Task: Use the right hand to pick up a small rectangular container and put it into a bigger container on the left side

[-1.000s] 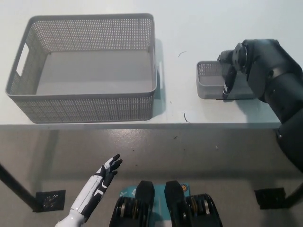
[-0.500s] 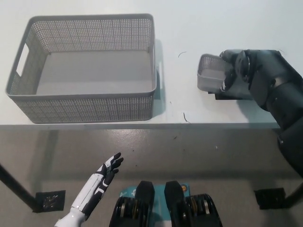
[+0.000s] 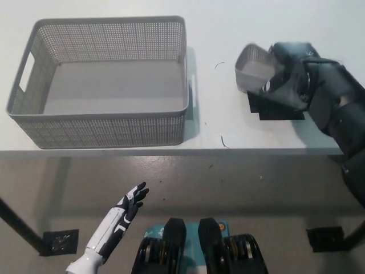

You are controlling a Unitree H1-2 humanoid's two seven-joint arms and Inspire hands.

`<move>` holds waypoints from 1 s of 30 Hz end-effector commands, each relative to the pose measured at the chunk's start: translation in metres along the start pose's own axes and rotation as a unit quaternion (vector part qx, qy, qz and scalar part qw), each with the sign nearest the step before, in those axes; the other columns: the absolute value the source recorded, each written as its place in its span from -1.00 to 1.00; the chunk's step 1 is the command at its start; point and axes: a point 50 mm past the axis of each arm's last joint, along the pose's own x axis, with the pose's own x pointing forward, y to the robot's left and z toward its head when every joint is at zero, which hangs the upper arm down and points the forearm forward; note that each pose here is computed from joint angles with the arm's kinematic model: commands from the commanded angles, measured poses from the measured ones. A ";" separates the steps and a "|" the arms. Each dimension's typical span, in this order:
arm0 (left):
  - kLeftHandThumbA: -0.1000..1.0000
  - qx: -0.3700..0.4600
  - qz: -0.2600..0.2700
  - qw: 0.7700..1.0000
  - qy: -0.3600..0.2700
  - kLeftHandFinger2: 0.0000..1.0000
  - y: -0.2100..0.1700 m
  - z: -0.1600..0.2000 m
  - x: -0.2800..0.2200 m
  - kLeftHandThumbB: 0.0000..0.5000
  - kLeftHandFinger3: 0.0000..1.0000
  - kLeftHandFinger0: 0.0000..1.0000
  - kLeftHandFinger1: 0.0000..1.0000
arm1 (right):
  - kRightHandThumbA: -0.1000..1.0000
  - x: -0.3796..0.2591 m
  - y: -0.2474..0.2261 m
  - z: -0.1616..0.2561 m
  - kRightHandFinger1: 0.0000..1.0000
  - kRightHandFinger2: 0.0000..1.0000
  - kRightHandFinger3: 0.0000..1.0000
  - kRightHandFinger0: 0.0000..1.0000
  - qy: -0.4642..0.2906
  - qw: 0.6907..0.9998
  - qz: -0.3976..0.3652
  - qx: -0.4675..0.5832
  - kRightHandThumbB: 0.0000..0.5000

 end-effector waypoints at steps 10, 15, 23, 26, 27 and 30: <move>1.00 0.015 -0.001 1.000 -0.026 1.00 0.011 0.010 0.006 0.25 1.00 1.00 1.00 | -1.00 -0.048 -0.231 0.056 -0.03 0.77 0.71 -0.98 -0.149 0.944 -0.292 0.022 -0.31; 1.00 0.014 -0.003 1.000 -0.023 1.00 0.010 0.009 0.007 0.26 1.00 1.00 1.00 | -1.00 -0.060 -0.250 0.101 -0.11 0.74 0.61 -1.00 -0.174 0.940 -0.291 0.025 -0.15; 1.00 0.012 -0.003 1.000 -0.020 1.00 0.008 0.009 0.007 0.27 1.00 1.00 1.00 | -1.00 -0.071 -0.238 0.182 -0.20 0.59 0.46 -1.00 -0.248 0.928 -0.278 0.005 -0.14; 1.00 0.013 -0.005 1.000 -0.020 1.00 0.007 0.008 0.007 0.26 1.00 1.00 1.00 | -1.00 -0.077 -0.223 0.221 -0.26 0.49 0.34 -1.00 -0.278 0.923 -0.266 0.016 -0.14; 1.00 0.011 -0.006 1.000 -0.021 1.00 0.007 0.008 0.007 0.25 1.00 1.00 1.00 | -1.00 -0.078 -0.218 0.232 -0.22 0.52 0.36 -0.99 -0.279 0.925 -0.257 0.025 -0.12; 1.00 0.009 -0.009 1.000 -0.022 1.00 0.007 0.008 0.007 0.23 1.00 1.00 1.00 | -1.00 -0.081 -0.205 0.252 -0.18 0.61 0.54 -1.00 -0.305 0.918 -0.251 0.040 -0.04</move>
